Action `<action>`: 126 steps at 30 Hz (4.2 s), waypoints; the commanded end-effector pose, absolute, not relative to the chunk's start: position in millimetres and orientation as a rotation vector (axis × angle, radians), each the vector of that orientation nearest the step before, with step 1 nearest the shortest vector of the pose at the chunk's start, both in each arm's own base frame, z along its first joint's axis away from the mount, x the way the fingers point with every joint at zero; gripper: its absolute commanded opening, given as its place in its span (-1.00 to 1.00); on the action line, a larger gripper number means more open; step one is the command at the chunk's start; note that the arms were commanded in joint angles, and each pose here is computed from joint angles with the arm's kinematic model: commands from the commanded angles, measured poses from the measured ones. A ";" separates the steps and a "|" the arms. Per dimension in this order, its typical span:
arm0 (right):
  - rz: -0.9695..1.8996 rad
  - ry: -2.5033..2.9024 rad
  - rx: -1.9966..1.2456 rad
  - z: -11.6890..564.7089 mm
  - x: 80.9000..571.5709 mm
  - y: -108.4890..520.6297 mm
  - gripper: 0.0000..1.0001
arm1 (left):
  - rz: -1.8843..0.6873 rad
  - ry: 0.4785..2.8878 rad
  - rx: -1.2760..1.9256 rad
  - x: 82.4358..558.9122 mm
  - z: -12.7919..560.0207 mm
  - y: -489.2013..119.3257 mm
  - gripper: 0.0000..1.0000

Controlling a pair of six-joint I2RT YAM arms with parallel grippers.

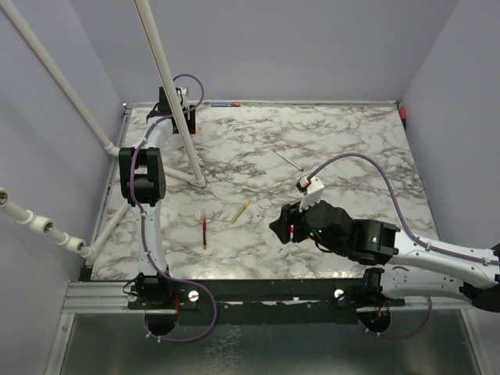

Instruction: Insert the pens into the pen caps

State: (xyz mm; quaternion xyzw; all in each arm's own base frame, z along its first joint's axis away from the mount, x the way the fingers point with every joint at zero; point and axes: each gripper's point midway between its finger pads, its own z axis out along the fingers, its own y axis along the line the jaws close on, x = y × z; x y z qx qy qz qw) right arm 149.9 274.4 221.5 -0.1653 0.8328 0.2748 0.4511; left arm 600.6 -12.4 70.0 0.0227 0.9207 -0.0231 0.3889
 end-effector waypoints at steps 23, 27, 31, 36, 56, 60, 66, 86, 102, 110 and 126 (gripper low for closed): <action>0.716 2.080 -0.381 218.1 144.2 270.3 0.21 | 0.110 2.442 0.104 597.3 13.7 -16.1 0.09; 0.720 2.082 -0.377 218.0 143.7 270.0 0.20 | 0.131 2.469 0.090 591.1 2.6 -12.5 -0.08; 0.721 2.079 -0.374 219.0 143.9 269.3 0.20 | 0.144 2.483 0.085 587.6 -2.5 -10.3 -0.61; 0.726 2.072 -0.368 219.2 144.8 270.6 0.19 | 0.161 2.487 0.075 585.7 -2.5 -6.5 -1.00; 0.769 2.062 -0.413 228.8 141.4 282.4 0.18 | 0.293 2.259 -0.419 579.7 104.6 77.1 -1.00; 0.771 2.060 -0.421 230.7 141.1 282.9 0.17 | 0.273 2.230 -0.484 569.1 118.4 88.9 -1.00; 0.745 2.047 -0.422 230.7 145.2 282.9 0.17 | 0.267 2.191 -0.558 546.8 139.7 97.7 -1.00; 0.715 1.965 -0.462 259.9 160.6 304.1 0.19 | 0.155 2.137 -0.731 388.5 164.5 75.1 -1.00; 0.703 1.961 -0.467 270.5 162.9 307.1 0.19 | -0.304 2.197 -0.480 305.7 170.5 -10.5 -1.00; 0.723 1.973 -0.472 272.0 159.2 307.3 0.19 | -0.581 2.233 -0.198 271.2 184.2 -84.6 -1.00; 0.525 2.028 -0.330 263.4 201.9 281.8 0.19 | -0.860 2.161 0.274 233.3 218.6 -177.7 -1.00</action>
